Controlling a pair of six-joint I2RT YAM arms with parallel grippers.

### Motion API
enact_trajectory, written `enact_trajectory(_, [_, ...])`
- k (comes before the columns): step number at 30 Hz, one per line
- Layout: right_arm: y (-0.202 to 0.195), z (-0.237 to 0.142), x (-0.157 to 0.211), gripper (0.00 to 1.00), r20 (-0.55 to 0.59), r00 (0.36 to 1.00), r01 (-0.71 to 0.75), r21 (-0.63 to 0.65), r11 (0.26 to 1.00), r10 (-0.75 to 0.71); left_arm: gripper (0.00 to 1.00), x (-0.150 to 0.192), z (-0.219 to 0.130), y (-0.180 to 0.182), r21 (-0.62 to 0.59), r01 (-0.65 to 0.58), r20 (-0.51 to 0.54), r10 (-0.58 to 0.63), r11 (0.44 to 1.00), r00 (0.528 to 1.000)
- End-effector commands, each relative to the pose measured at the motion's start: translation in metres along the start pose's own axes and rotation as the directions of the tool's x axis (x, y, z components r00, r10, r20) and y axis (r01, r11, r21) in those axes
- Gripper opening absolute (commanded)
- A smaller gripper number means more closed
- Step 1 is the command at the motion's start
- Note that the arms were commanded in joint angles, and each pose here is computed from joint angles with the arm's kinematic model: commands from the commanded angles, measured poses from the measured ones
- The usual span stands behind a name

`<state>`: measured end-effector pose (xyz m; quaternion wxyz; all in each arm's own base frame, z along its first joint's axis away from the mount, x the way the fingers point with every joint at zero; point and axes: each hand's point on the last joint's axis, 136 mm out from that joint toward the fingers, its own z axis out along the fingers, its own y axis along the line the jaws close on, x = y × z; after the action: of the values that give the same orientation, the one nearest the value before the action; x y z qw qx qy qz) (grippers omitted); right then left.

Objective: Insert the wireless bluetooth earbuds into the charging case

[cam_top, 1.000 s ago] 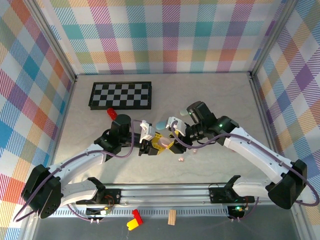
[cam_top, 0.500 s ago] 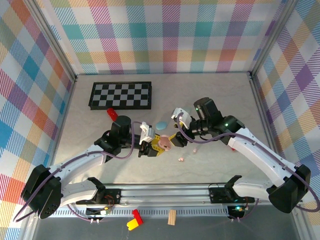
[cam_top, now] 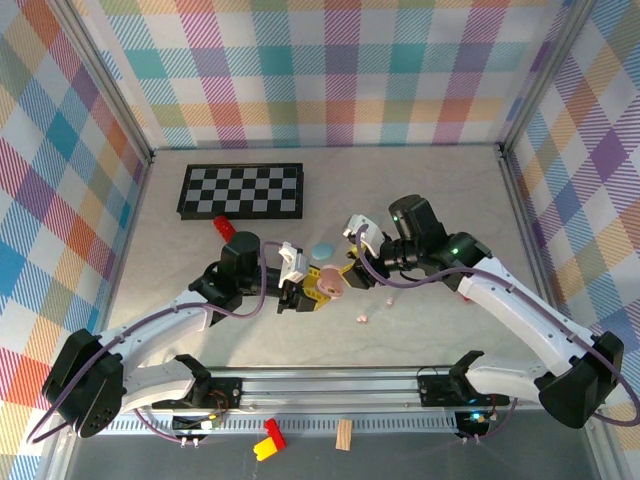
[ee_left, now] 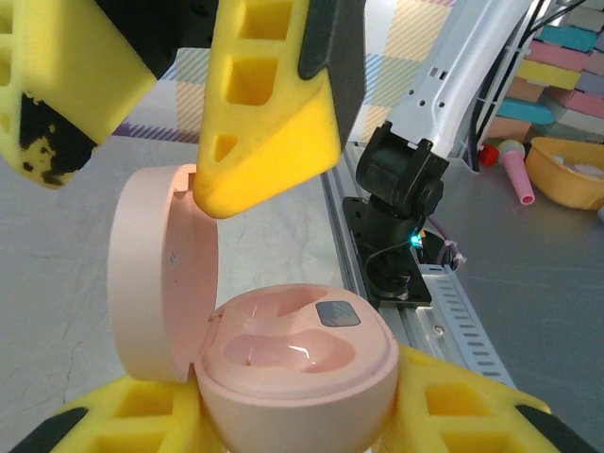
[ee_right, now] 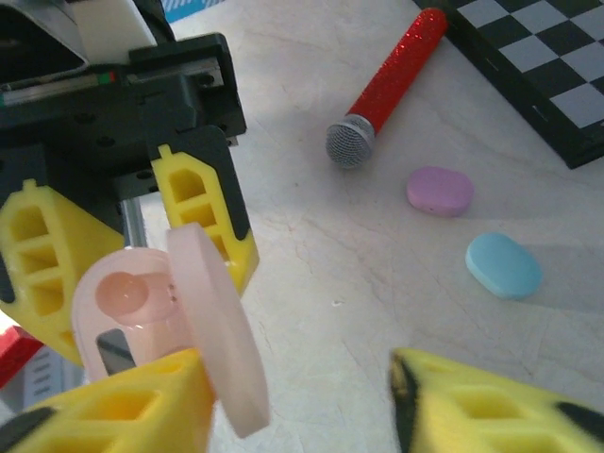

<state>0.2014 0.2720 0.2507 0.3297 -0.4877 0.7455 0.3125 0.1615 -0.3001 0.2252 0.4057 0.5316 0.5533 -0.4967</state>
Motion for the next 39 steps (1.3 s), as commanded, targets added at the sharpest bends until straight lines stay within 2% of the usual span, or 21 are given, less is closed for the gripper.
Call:
enact_trajectory(1, [0.000, 0.005, -0.005, 0.45, 0.030, 0.999, 0.022, -0.031, 0.999, -0.021, 0.31, -0.013, 0.001, -0.014, 0.069, -0.054, 0.046, 0.051, 0.996, 0.998])
enact_trajectory(3, [0.008, 0.007, -0.004, 0.48, 0.036, 0.998, 0.050, -0.084, 0.995, -0.047, 0.31, -0.014, 0.001, -0.014, 0.069, -0.058, 0.052, 0.054, 0.996, 0.997])
enact_trajectory(8, [0.009, 0.012, -0.002, 0.47, 0.036, 0.997, 0.073, -0.104, 0.992, -0.070, 0.31, -0.016, 0.002, -0.013, 0.072, -0.058, 0.056, 0.054, 0.996, 0.997])
enact_trajectory(13, [0.009, 0.012, -0.002, 0.31, 0.034, 0.996, 0.083, -0.106, 0.991, -0.080, 0.31, -0.018, 0.002, -0.013, 0.072, -0.057, 0.058, 0.053, 0.996, 0.997])
enact_trajectory(16, [0.005, 0.010, -0.002, 0.14, 0.037, 0.994, 0.101, -0.069, 0.992, -0.099, 0.33, -0.017, 0.002, -0.008, 0.049, -0.054, 0.055, 0.051, 0.997, 0.997])
enact_trajectory(18, [-0.001, 0.007, -0.004, 0.01, 0.055, 0.991, 0.120, -0.011, 0.993, -0.119, 0.37, -0.014, 0.003, 0.002, -0.010, -0.044, 0.043, 0.044, 0.999, 0.998])
enact_trajectory(19, [-0.004, 0.005, -0.006, 0.00, 0.062, 0.990, 0.126, 0.020, 0.992, -0.127, 0.44, -0.012, 0.003, 0.007, -0.039, -0.037, 0.039, 0.039, 0.999, 0.998])
enact_trajectory(21, [-0.010, 0.003, -0.009, 0.00, 0.073, 0.987, 0.138, 0.078, 0.987, -0.143, 0.57, -0.010, 0.003, 0.014, -0.077, -0.023, 0.039, 0.026, 0.997, 0.999])
enact_trajectory(24, [-0.015, 0.003, -0.013, 0.00, 0.069, 0.983, 0.157, 0.133, 0.979, -0.167, 0.67, -0.008, 0.006, 0.019, -0.083, 0.001, 0.052, 0.003, 0.997, 0.999])
enact_trajectory(32, [-0.023, 0.008, -0.017, 0.00, 0.045, 0.973, 0.210, 0.226, 0.951, -0.226, 0.75, -0.006, 0.011, 0.031, -0.105, 0.057, 0.073, -0.049, 0.993, 0.996])
enact_trajectory(39, [-0.018, 0.012, -0.015, 0.00, 0.039, 0.968, 0.235, 0.216, 0.948, -0.249, 0.72, -0.011, 0.010, 0.040, -0.143, 0.087, 0.117, -0.071, 0.986, 0.991])
